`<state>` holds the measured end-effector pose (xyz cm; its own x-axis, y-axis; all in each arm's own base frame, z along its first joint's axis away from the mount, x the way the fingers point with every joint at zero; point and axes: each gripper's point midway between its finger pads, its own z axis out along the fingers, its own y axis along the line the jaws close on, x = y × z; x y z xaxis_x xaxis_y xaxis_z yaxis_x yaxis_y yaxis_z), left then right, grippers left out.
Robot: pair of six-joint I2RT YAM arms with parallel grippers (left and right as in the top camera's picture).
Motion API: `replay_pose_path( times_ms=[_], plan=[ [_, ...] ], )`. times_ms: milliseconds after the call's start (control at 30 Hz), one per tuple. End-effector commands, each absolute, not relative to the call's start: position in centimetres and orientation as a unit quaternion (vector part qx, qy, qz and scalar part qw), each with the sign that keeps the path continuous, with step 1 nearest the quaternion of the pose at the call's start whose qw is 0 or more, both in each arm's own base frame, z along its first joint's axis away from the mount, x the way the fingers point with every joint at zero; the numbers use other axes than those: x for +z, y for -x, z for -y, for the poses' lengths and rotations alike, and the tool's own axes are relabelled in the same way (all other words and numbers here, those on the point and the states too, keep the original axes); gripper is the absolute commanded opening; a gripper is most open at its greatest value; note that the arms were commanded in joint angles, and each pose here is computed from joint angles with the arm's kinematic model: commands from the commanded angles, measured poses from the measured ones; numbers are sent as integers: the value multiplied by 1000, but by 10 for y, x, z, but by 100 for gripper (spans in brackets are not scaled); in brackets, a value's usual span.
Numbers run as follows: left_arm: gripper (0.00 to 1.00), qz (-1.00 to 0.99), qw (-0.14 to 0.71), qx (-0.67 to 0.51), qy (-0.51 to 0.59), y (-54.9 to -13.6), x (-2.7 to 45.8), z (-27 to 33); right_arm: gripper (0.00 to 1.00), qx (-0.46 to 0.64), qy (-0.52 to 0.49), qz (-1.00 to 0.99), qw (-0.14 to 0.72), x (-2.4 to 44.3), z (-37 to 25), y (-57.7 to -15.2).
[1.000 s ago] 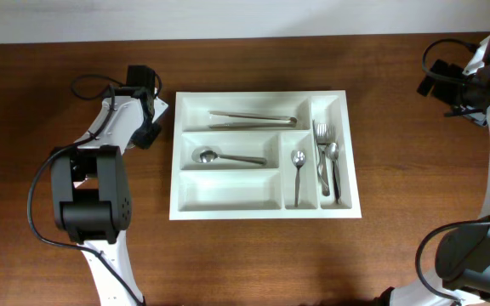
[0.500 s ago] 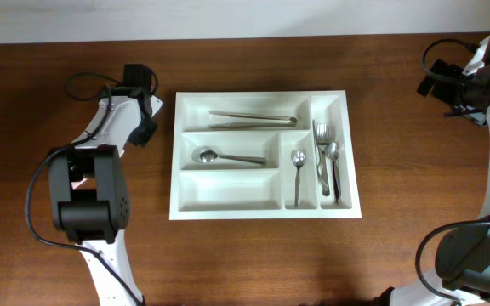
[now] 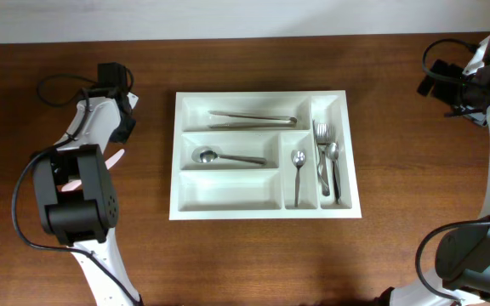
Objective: Pack container
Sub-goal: 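Lower the left gripper onto the second silver spoon and close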
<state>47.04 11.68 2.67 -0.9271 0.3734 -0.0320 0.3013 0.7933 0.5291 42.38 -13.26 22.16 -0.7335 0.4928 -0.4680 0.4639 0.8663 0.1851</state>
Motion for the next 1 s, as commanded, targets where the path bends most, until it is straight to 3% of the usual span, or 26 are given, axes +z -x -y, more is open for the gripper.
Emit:
replay_pose_path(
  times_ms=[0,267,600,967],
  plan=[
    [29,-943,53,280,-174,-466,20,-121,99,29,-257,-927,273,232,134,-426],
    [30,-941,50,289,-169,-465,20,-121,99,29,-257,-927,273,232,134,-426],
    [36,-945,66,243,-210,-473,7,-76,99,29,-257,-927,273,232,134,-426],
    [35,-934,29,321,-153,-463,-19,-97,99,29,-257,-927,273,232,134,-426]
  ],
)
